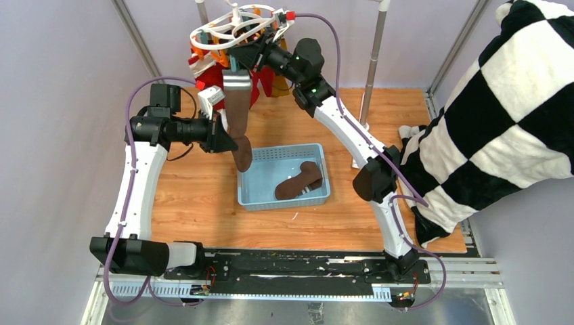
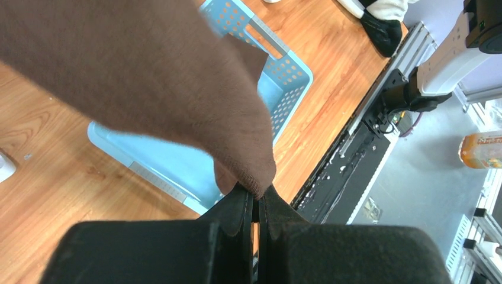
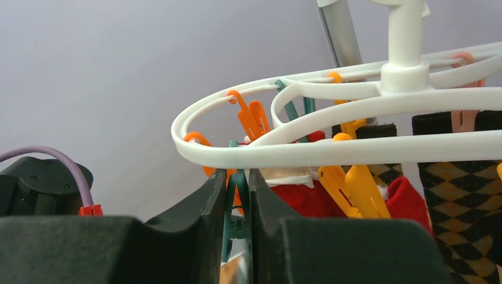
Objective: Remove the socks clipped to the hanger
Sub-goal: Remove the sock from the hanger, then place the sock in the bin.
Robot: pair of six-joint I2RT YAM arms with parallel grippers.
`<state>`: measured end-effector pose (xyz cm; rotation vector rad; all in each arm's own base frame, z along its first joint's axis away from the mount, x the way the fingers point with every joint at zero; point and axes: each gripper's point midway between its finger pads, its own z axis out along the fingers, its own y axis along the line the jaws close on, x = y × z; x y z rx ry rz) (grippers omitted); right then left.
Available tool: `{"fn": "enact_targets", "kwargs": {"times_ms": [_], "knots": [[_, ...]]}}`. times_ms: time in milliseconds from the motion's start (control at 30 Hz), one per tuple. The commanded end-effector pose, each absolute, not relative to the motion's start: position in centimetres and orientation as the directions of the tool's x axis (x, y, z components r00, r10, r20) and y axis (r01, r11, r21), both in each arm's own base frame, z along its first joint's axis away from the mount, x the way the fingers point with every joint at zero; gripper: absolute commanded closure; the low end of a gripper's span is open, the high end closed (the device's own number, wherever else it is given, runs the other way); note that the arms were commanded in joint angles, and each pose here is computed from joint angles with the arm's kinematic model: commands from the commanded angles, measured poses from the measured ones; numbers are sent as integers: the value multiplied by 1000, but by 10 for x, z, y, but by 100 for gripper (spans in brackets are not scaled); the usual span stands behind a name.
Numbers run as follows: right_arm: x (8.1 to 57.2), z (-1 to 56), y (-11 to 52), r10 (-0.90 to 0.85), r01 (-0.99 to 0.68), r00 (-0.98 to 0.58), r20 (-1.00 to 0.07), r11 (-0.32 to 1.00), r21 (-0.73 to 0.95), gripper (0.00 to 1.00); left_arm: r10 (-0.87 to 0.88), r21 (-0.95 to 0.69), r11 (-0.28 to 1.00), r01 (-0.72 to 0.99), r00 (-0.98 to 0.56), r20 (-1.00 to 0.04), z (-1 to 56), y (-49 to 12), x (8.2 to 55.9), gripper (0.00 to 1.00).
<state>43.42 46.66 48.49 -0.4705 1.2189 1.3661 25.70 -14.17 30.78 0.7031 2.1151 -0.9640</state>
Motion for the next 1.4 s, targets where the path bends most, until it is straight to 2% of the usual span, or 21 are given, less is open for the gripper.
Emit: {"fn": "enact_targets", "kwargs": {"times_ms": [0, 133, 200, 300, 367, 400, 467, 533, 633, 833, 1100, 1200, 1367], "knots": [[418, 512, 465, 516, -924, -191, -835, 194, 331, 85, 188, -405, 577, 709, -598, -779, 311, -143, 253, 100], [417, 514, 464, 517, -923, -198, -833, 187, 336, 86, 190, -404, 576, 710, -597, -779, 310, -143, 251, 100], [415, 513, 464, 510, -922, -207, -835, 183, 340, 81, 193, -411, 570, 711, -602, -775, 307, -143, 249, 100], [411, 502, 464, 474, -915, -240, -847, 181, 361, 53, 207, -423, 554, 717, -611, -764, 298, -147, 243, 100], [403, 486, 463, 425, -912, -271, -864, 175, 372, 24, 214, -424, 551, 719, -612, -761, 294, -147, 242, 100], [397, 478, 460, 399, -912, -281, -873, 172, 372, 13, 217, -419, 549, 723, -607, -764, 295, -147, 240, 100], [382, 460, 453, 355, -912, -297, -887, 170, 373, 4, 226, -403, 546, 735, -592, -774, 296, -147, 239, 100], [364, 442, 442, 327, -916, -298, -897, 166, 365, 0, 232, -391, 543, 743, -580, -781, 296, -147, 238, 100], [332, 428, 420, 287, -930, -286, -914, 148, 337, 0, 237, -383, 547, 745, -577, -782, 294, -146, 237, 100], [258, 374, 402, 198, -930, -365, -910, -45, 364, 0, 235, -380, 542, 750, -569, -788, 298, -146, 237, 100], [213, 347, 420, 148, -937, -340, -929, -141, 321, 3, 210, -410, 524, 746, -580, -787, 308, -151, 240, 100], [208, 343, 429, 124, -929, -350, -929, -172, 327, 11, 206, -406, 520, 751, -572, -794, 312, -152, 239, 100], [201, 331, 440, 76, -908, -383, -920, -212, 361, 36, 202, -401, 522, 753, -566, -800, 317, -152, 239, 100]]}}
